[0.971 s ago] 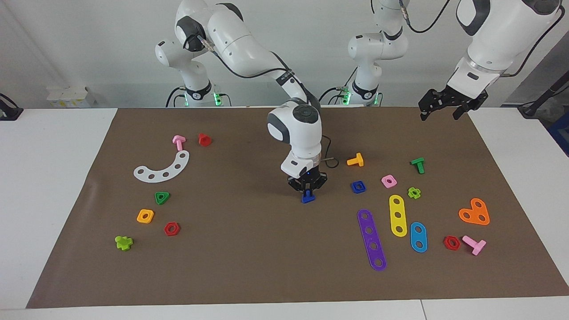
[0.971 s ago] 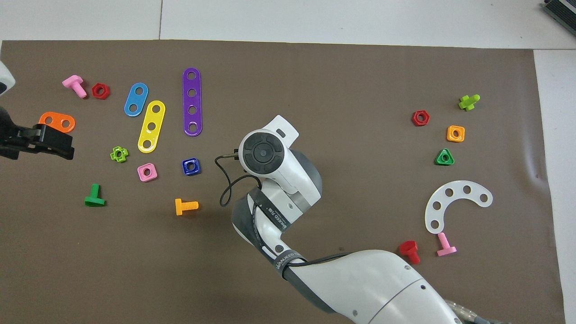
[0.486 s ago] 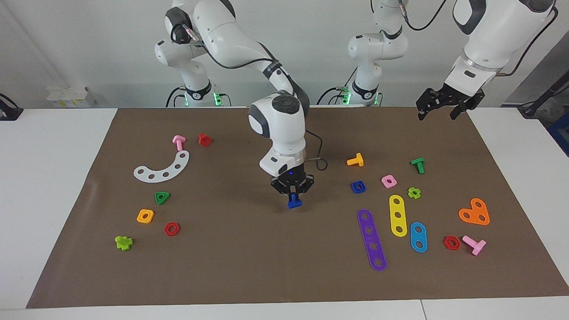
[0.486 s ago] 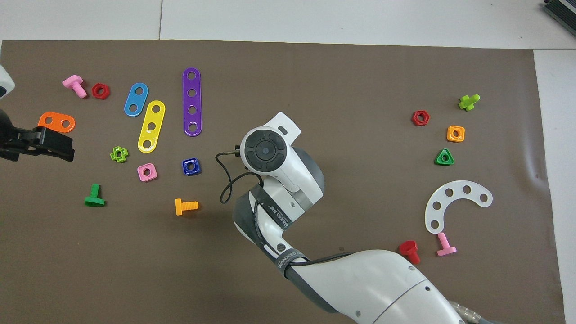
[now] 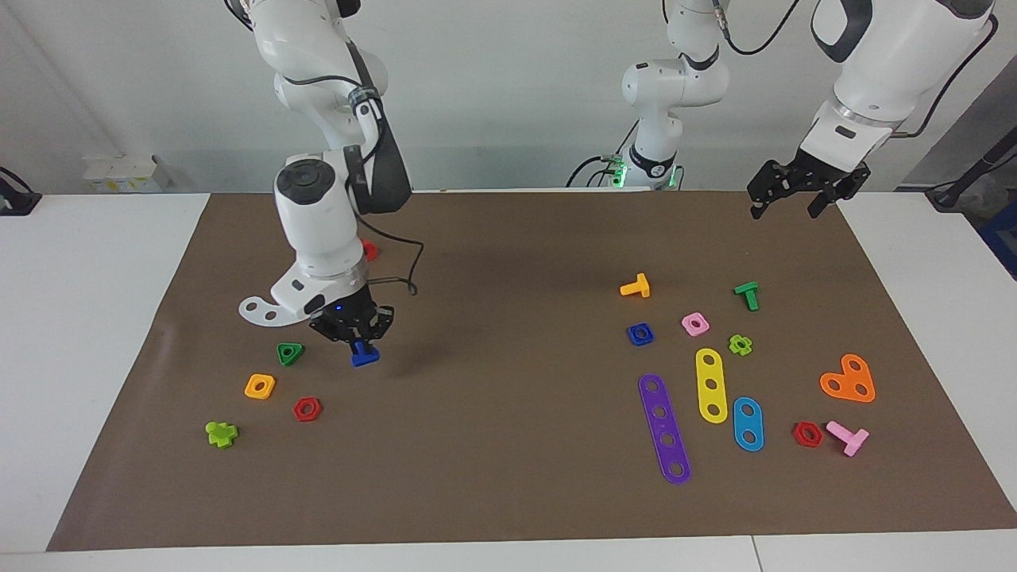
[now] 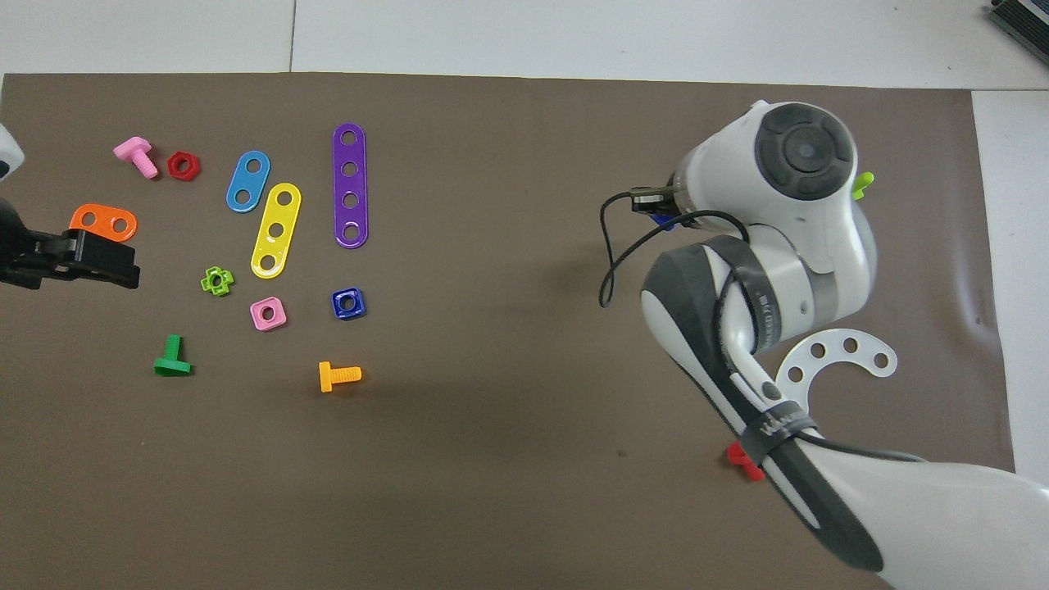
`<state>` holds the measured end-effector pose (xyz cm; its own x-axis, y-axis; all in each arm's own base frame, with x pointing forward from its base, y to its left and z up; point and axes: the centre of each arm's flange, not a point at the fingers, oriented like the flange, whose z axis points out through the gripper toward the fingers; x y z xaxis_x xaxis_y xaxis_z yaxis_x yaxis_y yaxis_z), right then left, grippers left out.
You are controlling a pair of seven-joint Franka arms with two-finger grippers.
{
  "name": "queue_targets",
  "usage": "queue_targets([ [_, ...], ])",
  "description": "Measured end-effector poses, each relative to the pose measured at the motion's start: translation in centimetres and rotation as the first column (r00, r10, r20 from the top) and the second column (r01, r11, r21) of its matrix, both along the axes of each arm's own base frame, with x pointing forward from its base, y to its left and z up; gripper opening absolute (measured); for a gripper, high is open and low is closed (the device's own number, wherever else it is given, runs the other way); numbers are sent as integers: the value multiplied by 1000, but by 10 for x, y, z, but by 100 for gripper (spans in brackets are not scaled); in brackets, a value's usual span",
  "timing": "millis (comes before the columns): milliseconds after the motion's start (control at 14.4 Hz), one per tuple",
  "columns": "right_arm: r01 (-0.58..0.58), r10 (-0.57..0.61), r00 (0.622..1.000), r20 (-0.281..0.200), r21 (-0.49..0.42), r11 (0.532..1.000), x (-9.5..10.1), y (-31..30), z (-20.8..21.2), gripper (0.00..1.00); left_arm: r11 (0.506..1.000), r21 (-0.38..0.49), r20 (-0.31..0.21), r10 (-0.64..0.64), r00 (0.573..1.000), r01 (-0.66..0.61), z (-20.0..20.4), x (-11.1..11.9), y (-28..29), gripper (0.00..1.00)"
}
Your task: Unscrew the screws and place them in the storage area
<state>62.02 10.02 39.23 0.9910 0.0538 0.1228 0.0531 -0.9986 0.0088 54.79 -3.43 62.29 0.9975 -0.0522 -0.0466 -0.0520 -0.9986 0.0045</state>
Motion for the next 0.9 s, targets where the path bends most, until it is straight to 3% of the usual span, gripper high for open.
queue_targets([
  [277, -39, 39, 999, -2, 0, 999, -27, -58, -50, 19, 1000, 0, 2, 3, 1000, -3, 0, 0, 1, 100],
  [624, -34, 34, 999, 2, 2, 999, -42, -67, -75, 19, 1000, -1, 19, 5, 1000, -5, 2, 2, 2, 100],
  [694, -30, 30, 1000, -2, 6, 1000, -43, -67, -77, 23, 1000, -2, 30, 6, 1000, -5, 2, 3, 3, 100],
  [902, -14, 14, 1000, 11, 16, 1000, -41, -68, -71, 56, 1000, -3, 46, 7, 999, -7, 4, 5, 4, 100],
])
